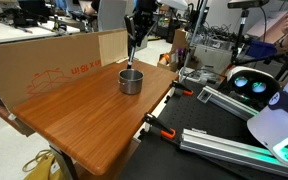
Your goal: Pick up the marker and put it in the cup
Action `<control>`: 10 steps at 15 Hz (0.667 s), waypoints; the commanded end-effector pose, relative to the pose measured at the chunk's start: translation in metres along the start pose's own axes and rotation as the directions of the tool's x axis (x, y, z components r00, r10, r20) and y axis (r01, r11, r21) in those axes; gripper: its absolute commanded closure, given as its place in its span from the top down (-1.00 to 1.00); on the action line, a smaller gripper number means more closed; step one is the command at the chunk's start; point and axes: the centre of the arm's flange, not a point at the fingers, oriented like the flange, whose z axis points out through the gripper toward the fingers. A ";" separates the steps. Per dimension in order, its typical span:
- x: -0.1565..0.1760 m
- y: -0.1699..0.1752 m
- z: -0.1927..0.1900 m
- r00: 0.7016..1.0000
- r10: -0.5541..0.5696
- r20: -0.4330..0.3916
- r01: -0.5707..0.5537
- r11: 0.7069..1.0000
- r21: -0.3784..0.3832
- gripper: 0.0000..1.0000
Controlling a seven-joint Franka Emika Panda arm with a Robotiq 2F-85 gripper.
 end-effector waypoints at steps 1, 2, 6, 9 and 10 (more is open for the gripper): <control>-0.019 -0.014 -0.013 0.998 -0.027 -0.052 0.027 1.000 -0.001 -0.88; -0.023 -0.019 -0.015 0.998 -0.031 -0.057 0.031 1.000 -0.002 -0.88; -0.033 -0.028 -0.021 0.997 -0.046 -0.066 0.046 0.999 0.001 -0.88; -0.040 -0.030 -0.024 0.996 -0.055 -0.070 0.055 0.998 0.001 -0.88; -0.040 -0.030 -0.023 0.996 -0.052 -0.071 0.052 0.999 -0.001 -0.88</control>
